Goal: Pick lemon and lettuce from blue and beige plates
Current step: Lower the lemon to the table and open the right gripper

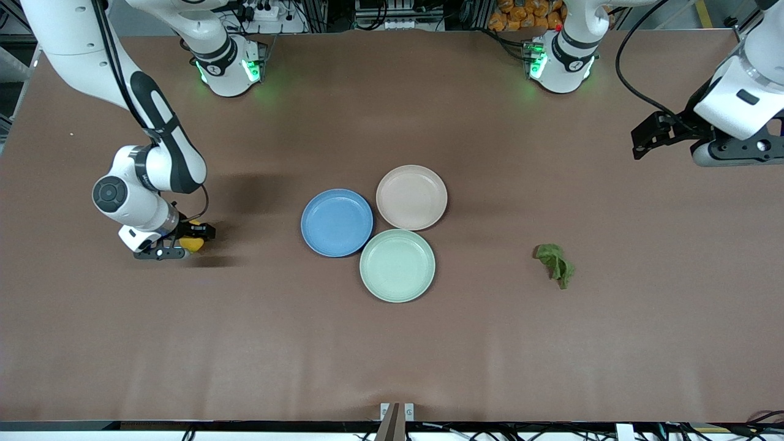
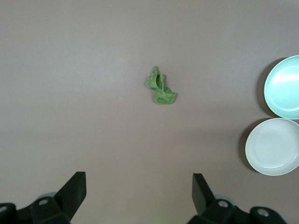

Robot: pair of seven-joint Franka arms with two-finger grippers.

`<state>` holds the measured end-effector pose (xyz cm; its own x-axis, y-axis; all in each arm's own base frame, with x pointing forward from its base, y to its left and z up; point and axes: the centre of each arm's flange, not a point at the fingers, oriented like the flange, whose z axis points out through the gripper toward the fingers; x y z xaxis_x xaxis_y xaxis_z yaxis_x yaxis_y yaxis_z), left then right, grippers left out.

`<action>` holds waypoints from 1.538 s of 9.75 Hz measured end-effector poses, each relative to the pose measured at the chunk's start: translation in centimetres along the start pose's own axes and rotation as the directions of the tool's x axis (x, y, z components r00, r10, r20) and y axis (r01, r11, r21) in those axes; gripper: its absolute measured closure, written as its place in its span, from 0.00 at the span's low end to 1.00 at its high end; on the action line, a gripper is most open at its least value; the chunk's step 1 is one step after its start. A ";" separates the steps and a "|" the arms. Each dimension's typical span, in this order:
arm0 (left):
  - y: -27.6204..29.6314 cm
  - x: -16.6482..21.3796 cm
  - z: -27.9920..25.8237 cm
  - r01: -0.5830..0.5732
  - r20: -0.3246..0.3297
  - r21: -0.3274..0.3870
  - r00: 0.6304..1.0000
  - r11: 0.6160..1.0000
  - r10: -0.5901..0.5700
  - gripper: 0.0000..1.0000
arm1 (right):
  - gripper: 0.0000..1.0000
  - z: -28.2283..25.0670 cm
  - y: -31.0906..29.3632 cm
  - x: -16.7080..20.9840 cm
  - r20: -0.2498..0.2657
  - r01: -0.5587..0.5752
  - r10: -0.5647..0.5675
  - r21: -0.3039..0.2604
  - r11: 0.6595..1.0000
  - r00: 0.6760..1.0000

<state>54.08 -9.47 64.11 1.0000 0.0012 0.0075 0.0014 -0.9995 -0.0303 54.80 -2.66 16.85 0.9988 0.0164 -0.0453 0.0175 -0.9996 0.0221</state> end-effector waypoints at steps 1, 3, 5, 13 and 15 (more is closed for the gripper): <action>0.0 0.0 -0.2 0.001 -0.003 -0.001 1.000 1.000 -0.001 0.00 | 0.41 0.2 0.0 0.0 0.001 -0.002 0.002 0.000 1.000 1.000; -0.1 0.0 -0.3 0.000 -0.003 -0.001 1.000 1.000 0.000 0.00 | 0.16 0.1 0.0 0.1 -0.002 -0.006 0.006 -0.001 1.000 1.000; -0.1 0.0 -0.2 -0.028 -0.003 0.000 1.000 1.000 0.028 0.00 | 0.00 0.1 -0.1 0.2 -0.004 -0.043 0.043 0.000 0.999 0.999; 0.4 -0.1 -0.3 -0.045 -0.002 -0.002 0.999 0.999 0.045 0.00 | 0.00 -7.9 -0.8 5.6 0.115 -0.095 0.094 0.007 0.995 0.989; 0.1 0.0 -0.1 -0.040 0.001 -0.002 0.999 0.999 0.040 0.00 | 0.00 -9.7 -0.7 6.5 0.076 -0.094 0.093 0.009 0.996 0.993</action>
<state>54.13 -9.55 64.21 0.9992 -0.0386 0.0056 -0.0385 -0.9989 -0.0283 61.68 -1.62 26.28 0.9898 -0.0783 -0.1189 -0.0769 -0.9969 0.0169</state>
